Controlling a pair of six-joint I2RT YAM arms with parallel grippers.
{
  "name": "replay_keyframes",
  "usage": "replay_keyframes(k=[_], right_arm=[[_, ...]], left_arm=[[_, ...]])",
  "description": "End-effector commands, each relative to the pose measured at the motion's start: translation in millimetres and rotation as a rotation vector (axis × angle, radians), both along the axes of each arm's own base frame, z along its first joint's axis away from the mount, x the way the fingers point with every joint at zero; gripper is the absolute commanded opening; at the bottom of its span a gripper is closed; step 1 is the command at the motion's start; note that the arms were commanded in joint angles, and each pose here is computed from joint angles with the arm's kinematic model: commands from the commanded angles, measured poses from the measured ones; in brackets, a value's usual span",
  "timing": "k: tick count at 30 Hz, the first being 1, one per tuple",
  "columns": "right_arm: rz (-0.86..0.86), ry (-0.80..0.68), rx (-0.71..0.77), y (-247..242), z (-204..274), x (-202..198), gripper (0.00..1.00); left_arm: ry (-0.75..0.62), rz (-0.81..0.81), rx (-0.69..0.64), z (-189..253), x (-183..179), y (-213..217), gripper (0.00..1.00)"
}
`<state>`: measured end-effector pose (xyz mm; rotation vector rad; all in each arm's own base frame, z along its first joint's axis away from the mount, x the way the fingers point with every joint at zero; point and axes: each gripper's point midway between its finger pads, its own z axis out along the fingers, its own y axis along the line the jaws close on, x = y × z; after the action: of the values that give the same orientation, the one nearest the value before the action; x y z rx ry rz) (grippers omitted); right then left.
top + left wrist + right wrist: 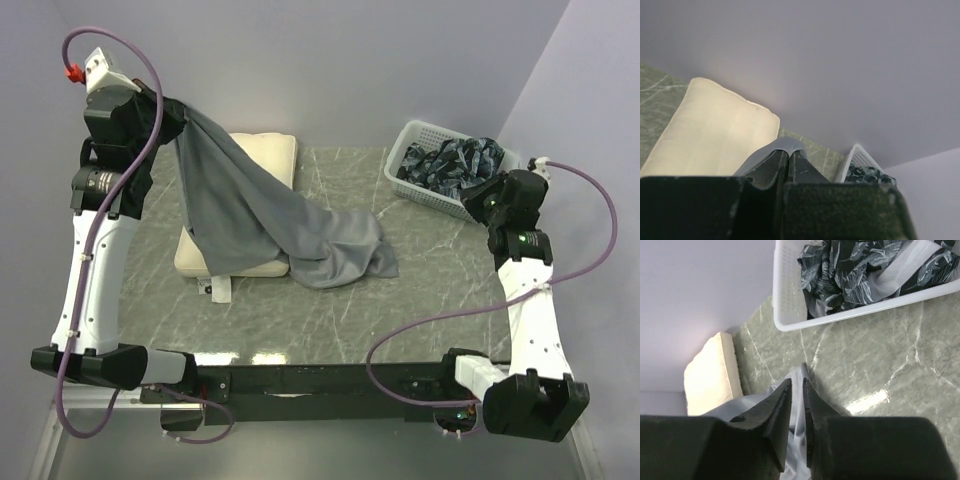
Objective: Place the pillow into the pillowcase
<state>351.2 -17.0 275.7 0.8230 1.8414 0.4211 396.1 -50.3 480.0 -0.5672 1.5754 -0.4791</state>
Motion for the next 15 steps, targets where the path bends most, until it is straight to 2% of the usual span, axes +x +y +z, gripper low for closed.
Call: replay_keyframes(k=[1,2,3,5,6,8,9,12,15], right_arm=[[0.016,-0.009,-0.004,3.2,9.3,-13.5,0.29],[0.05,-0.003,0.009,11.0,2.5,-12.7,0.29],[0.088,0.054,0.036,21.3,-26.8,-15.5,0.29],[0.153,0.096,0.029,50.6,-54.7,-17.1,0.34],[0.159,0.167,0.01,60.6,-88.3,-23.5,0.37],[0.225,0.198,0.012,91.6,-113.2,-28.7,0.44],[0.207,0.262,0.014,93.3,-143.6,-36.5,0.45],[0.234,0.33,0.035,107.5,-187.5,-46.3,0.47],[0.264,0.367,0.03,120.8,-210.2,-45.9,0.48]], left_arm=[[-0.04,-0.077,0.015,19.7,-6.3,-10.8,0.01],[-0.018,-0.074,0.017,10.7,-2.3,-10.5,0.01],[0.001,-0.071,0.017,2.9,2.6,-9.9,0.01],[0.033,-0.07,0.008,-12.4,11.0,-9.1,0.01],[0.047,-0.062,0.004,-19.8,18.8,-6.2,0.01],[0.073,-0.064,-0.014,-30.7,26.8,-5.4,0.01],[0.091,-0.057,-0.023,-38.0,33.0,-1.2,0.01],[0.113,-0.046,-0.032,-49.4,41.4,2.7,0.01],[0.13,-0.032,-0.033,-57.7,46.3,9.4,0.01]])
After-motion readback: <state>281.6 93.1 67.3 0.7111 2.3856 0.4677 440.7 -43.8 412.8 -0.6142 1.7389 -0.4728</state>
